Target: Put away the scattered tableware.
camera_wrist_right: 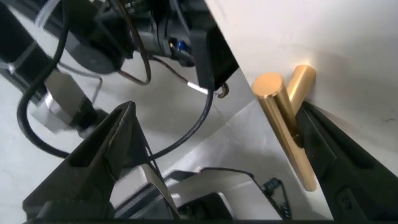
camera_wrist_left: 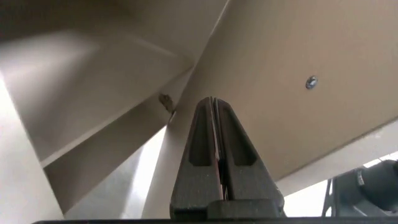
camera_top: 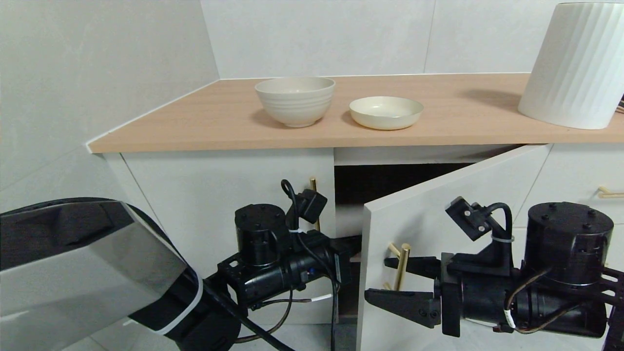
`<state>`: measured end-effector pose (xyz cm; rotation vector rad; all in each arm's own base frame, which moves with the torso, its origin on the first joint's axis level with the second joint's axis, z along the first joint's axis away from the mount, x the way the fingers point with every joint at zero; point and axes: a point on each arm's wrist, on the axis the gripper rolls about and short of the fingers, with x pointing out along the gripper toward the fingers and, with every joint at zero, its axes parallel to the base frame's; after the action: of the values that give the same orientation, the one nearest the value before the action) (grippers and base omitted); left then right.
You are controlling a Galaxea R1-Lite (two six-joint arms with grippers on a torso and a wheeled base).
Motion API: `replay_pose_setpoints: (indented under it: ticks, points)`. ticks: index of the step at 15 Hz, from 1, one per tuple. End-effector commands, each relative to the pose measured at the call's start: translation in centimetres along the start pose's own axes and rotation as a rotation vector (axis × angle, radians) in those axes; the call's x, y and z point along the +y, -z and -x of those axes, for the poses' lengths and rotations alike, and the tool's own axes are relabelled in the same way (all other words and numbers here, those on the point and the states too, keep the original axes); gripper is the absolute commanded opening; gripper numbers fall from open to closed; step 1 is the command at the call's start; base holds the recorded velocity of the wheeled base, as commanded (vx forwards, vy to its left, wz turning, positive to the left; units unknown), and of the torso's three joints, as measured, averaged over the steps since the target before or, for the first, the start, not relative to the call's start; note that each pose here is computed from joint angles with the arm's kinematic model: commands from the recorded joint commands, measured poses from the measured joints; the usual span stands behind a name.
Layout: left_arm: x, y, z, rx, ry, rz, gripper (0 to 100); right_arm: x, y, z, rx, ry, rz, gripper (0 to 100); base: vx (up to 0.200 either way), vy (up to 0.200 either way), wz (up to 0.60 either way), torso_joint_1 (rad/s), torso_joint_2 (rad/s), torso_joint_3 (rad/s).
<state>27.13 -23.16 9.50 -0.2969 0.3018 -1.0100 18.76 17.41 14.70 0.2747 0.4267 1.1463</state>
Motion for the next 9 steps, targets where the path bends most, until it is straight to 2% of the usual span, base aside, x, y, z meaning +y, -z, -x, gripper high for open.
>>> replay_pose_setpoints:
  ticks: [1,3,6,9]
  points:
    - [-0.5,0.5,-0.4,0.000,0.004,-0.003,0,0.0,-0.1,0.8,-0.016,0.019,0.026,100,0.000,0.000,0.00,0.000,0.00,0.000]
    - [-1.0,0.6,-0.5,-0.012,0.016,-0.010,0,-0.6,-0.2,1.2,-0.030,0.075,0.060,100,0.000,0.000,0.00,0.000,0.00,0.000]
    - [-1.0,0.6,-0.5,-0.013,0.017,-0.010,0,-1.8,-0.2,1.6,-0.014,0.202,0.121,100,0.000,0.000,0.00,0.000,0.00,0.000]
    - [-1.2,0.3,-0.4,-0.021,0.020,-0.013,0,-0.7,-1.6,3.4,-0.061,0.234,0.137,100,0.000,0.000,0.00,0.000,0.00,0.000]
